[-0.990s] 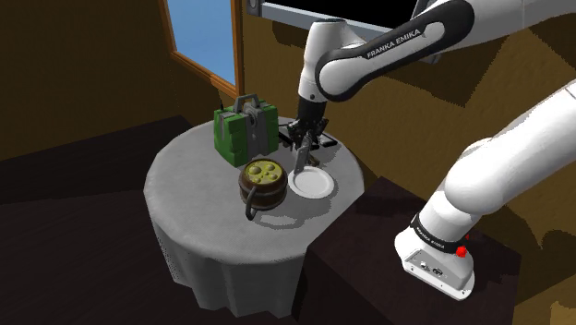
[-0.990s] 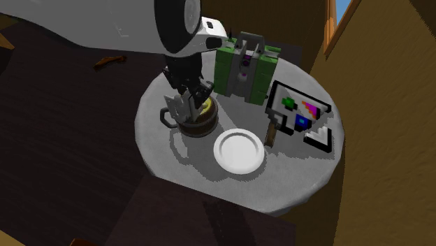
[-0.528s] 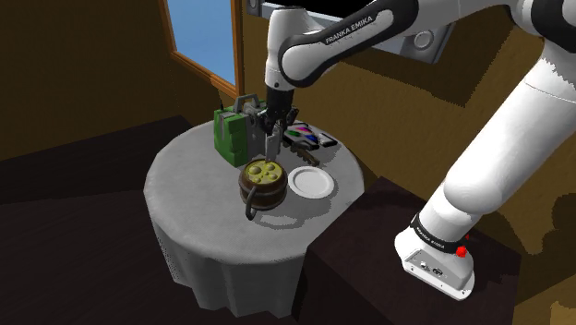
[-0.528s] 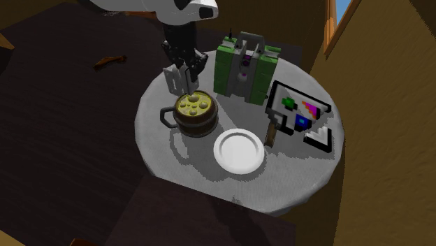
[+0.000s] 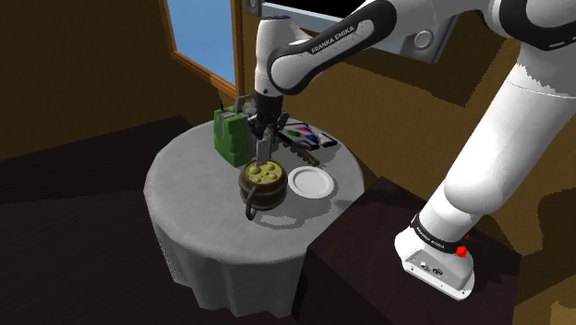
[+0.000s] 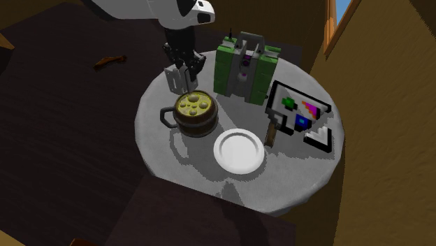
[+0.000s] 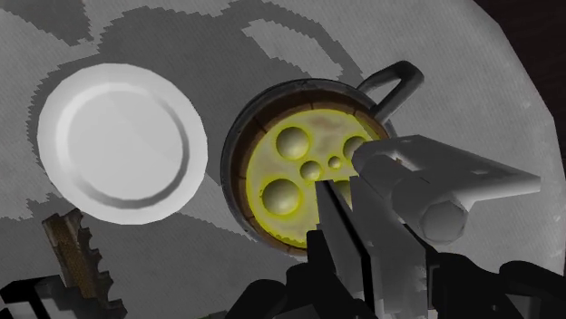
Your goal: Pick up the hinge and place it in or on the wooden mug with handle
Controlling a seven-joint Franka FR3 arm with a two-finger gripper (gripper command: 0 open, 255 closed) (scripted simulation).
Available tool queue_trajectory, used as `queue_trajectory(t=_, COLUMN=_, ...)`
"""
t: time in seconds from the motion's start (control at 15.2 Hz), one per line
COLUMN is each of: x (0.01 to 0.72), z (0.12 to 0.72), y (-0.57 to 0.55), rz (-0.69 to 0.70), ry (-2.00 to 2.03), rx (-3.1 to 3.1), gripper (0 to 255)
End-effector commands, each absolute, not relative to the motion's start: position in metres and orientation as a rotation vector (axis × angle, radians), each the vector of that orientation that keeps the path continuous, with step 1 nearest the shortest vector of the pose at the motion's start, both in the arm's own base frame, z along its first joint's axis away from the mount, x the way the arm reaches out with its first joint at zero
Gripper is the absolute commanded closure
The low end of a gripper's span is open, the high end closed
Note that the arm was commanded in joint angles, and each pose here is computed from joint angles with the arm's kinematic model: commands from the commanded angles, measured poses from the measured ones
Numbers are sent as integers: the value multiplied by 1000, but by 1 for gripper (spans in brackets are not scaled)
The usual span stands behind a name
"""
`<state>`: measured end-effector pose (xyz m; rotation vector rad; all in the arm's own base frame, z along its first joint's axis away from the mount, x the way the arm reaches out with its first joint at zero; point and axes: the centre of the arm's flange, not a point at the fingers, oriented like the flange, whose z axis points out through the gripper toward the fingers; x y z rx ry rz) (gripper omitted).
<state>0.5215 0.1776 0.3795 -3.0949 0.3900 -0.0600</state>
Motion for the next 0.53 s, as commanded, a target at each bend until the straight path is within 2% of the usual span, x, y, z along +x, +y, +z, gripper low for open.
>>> queue_trajectory(t=0.0, x=521, z=369, y=178, rz=-61, ry=390, rx=-3094, gripper=255)
queue_trajectory(t=0.46, x=521, z=332, y=178, rz=-61, ry=390, rx=-3094, gripper=255)
